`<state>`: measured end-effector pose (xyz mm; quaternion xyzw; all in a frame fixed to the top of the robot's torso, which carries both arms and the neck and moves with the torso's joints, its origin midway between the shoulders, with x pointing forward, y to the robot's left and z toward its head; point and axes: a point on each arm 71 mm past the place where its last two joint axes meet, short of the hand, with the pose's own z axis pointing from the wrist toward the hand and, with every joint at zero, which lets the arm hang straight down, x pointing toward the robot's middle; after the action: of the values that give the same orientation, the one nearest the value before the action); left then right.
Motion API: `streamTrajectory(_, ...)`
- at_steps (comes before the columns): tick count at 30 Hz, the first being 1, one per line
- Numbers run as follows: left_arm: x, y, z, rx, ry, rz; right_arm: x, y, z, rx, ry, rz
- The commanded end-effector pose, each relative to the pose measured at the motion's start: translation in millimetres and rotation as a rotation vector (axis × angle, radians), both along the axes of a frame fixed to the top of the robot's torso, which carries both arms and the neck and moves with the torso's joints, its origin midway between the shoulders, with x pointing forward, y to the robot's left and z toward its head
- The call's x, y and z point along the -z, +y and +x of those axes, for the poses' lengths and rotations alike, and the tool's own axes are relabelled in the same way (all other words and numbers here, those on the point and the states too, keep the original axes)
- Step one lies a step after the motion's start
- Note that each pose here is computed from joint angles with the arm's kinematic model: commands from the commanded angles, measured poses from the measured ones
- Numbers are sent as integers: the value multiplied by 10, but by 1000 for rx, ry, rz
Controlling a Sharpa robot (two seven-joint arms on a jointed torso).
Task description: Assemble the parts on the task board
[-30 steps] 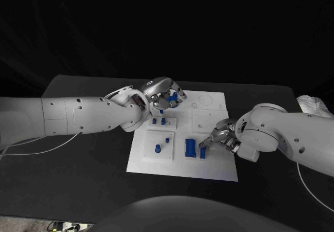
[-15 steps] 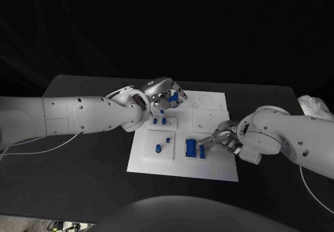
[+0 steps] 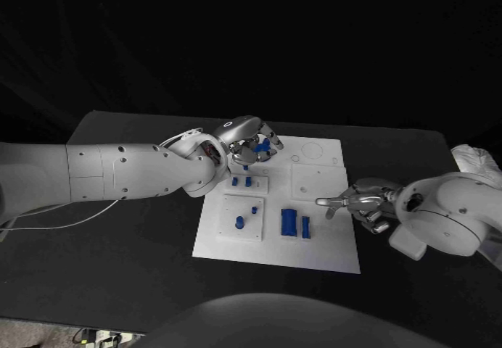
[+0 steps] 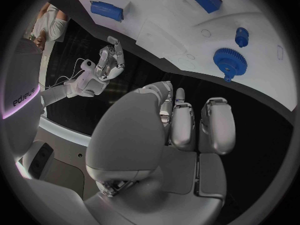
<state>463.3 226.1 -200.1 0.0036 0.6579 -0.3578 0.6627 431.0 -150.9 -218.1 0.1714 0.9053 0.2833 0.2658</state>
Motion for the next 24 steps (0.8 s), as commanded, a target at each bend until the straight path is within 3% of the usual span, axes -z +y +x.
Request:
streamTrajectory(1,-54,-21,-23,28,-56,-47,-202,-49,24,50,-203,220)
streamTrajectory(6,-142,5,-72,33,-127,-155,-411,-330,-12,148,-381,509)
streamTrajectory(10,-177,36,-102,50,-76,-329,-508,-531,-8,209,-475,715)
streamTrajectory(17,-177,76,-133,100,94,-607,-539,-727,55,266,-481,918)
streamTrajectory(24,-141,52,-133,138,217,-707,-541,-790,83,256,-482,971)
